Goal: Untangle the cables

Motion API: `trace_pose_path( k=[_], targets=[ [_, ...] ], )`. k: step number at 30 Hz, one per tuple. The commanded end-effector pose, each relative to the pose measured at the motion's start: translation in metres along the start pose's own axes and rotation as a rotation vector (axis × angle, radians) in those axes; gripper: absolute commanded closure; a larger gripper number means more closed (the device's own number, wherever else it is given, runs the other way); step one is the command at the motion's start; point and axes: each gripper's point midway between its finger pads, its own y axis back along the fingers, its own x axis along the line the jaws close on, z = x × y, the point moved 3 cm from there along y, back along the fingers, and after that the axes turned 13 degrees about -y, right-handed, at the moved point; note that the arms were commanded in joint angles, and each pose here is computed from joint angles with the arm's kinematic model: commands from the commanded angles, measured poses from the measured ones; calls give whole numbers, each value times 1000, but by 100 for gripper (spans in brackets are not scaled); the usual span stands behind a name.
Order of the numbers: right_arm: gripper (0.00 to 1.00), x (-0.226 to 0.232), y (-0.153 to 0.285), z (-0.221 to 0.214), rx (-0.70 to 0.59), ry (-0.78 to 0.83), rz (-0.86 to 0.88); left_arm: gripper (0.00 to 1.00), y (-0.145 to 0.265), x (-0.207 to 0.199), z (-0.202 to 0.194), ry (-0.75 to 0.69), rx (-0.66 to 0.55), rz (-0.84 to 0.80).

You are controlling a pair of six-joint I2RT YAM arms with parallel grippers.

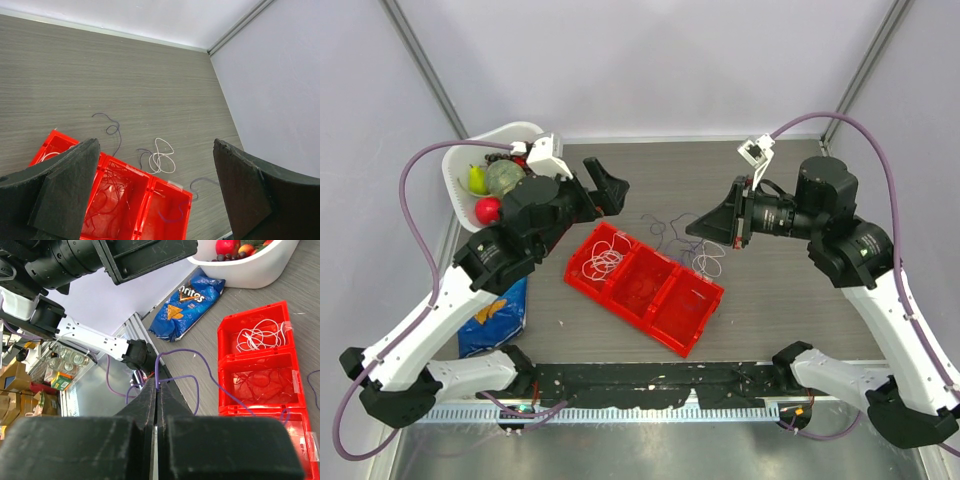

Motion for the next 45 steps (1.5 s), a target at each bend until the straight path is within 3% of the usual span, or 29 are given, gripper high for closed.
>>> trace_pose_path(
  k=[1, 10, 15, 22, 30, 34, 45],
  targets=[
    [99, 6, 5, 4, -31, 29, 2, 0, 3, -5, 18, 14, -57, -23],
    [99, -15, 4, -9, -13, 5, -72, 0, 6, -1, 13, 0, -46, -15],
    [99, -53, 0, -28, -3, -30, -194, 0, 5, -2, 11, -1, -41, -23],
    [99, -124, -4, -84, 175, -157, -427, 0, 0, -8, 11, -25, -16, -44],
    [99, -154, -26, -118, 297, -254, -396, 0, -8, -13, 4, -21, 6, -63],
    [99, -185, -29, -121, 296, -260, -533, 0, -8, -12, 2, -20, 5, -58],
    [99, -239, -55, -159, 452, -267, -759, 0, -4, -8, -1, -22, 16, -49]
  ],
)
